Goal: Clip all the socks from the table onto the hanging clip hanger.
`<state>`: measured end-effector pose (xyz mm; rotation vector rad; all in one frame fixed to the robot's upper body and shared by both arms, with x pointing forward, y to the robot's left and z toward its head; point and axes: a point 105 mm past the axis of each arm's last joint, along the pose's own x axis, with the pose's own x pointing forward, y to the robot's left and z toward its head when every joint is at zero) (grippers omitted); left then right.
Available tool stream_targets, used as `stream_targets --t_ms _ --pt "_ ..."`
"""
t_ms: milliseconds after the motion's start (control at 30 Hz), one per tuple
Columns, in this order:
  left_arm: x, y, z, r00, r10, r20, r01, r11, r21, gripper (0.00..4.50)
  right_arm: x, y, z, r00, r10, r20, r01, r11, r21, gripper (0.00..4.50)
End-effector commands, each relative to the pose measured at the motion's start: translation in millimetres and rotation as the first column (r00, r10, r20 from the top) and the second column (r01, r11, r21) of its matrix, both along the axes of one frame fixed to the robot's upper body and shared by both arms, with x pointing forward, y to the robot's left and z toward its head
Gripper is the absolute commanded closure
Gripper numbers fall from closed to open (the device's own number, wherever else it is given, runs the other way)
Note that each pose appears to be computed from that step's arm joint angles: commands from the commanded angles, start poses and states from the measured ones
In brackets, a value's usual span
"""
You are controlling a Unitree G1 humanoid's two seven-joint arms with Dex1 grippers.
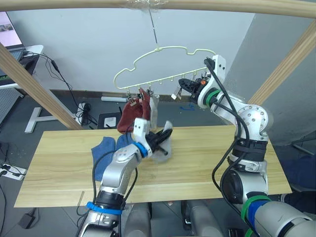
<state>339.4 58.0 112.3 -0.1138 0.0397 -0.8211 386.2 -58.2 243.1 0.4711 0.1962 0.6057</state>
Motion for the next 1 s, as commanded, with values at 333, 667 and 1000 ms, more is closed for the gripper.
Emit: stream_targets --t_ms 333,667,1000 --pt "29.8 -23.9 51.0 0.987 0.017 0.158 -0.023 0.999 0.038 4.49 -6.2 -3.6 4.8 0.994 0.043 -0.103 -0.041 0.999 0.021 4.5" --pt "25.0 -17.5 53.3 0.979 0.017 0.205 -0.032 0.997 0.069 4.49 0.9 -12.9 9.6 0.997 0.003 -0.081 -0.003 1.0 0.0 4.5" --pt "29.9 -23.7 65.9 0.973 0.015 0.231 -0.027 0.998 0.048 4.49 -1.6 -9.3 7.3 0.996 0.03 -0.089 -0.03 1.0 -0.002 4.5"
